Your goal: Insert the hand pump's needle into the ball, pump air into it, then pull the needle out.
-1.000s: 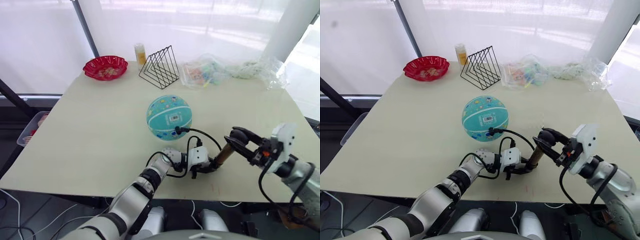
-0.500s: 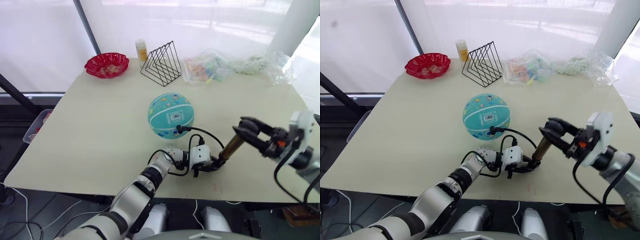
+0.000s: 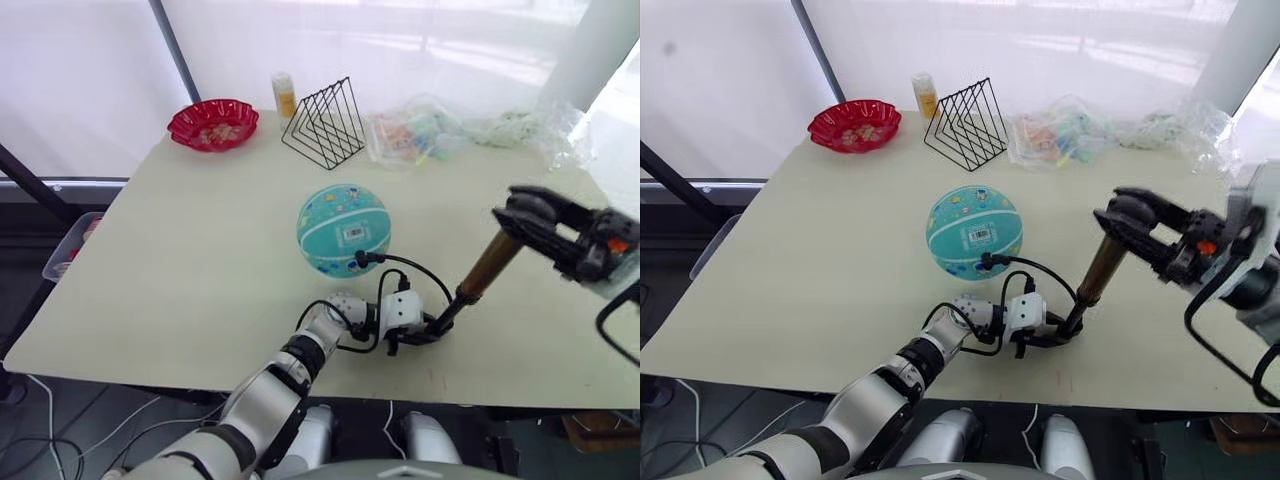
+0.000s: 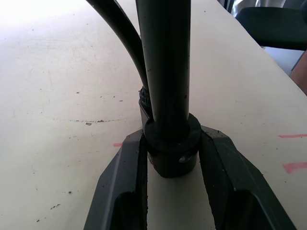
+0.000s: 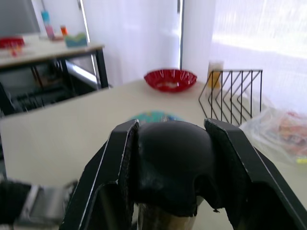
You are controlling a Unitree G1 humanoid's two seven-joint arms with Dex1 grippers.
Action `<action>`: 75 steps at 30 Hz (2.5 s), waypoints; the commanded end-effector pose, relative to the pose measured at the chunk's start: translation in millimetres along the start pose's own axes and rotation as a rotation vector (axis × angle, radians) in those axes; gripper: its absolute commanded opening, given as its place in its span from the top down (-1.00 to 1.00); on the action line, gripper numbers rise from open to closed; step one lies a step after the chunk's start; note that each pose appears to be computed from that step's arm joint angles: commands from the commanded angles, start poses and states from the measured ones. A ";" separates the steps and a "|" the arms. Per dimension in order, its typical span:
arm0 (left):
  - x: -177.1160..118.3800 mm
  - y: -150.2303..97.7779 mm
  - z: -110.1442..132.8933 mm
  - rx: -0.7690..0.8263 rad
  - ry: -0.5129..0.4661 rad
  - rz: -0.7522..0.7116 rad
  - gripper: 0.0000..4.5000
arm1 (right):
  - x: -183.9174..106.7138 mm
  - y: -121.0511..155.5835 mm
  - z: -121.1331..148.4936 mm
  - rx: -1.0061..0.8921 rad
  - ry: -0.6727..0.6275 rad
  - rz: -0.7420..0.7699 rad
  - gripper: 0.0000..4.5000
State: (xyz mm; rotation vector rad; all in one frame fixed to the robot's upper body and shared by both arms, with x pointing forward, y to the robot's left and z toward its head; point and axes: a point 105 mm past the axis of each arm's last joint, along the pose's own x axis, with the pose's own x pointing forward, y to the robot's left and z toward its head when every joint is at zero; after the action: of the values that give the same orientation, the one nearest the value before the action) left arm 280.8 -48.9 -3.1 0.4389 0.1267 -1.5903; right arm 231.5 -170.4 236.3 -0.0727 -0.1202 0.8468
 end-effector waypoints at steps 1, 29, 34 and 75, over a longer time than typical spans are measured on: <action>-6.1 -36.7 -52.2 -0.110 0.192 -0.112 0.54 | -3.6 -8.8 -77.7 0.126 0.166 -0.094 0.25; -7.8 -38.9 -55.0 -0.109 0.197 -0.117 0.54 | -19.2 -12.9 84.5 -0.140 -0.244 -0.048 0.26; -7.8 -38.8 -54.9 -0.108 0.197 -0.118 0.54 | -16.8 -12.2 69.8 -0.103 -0.194 -0.053 0.26; -8.3 -38.1 -55.1 -0.114 0.196 -0.111 0.54 | -23.1 -16.1 78.1 -0.176 -0.145 -0.058 0.27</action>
State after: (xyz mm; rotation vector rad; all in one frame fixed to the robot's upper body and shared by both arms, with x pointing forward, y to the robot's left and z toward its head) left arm 280.7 -51.7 0.5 0.4369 0.1054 -1.5958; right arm 231.2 -188.2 272.5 -0.1066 -0.1418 0.8411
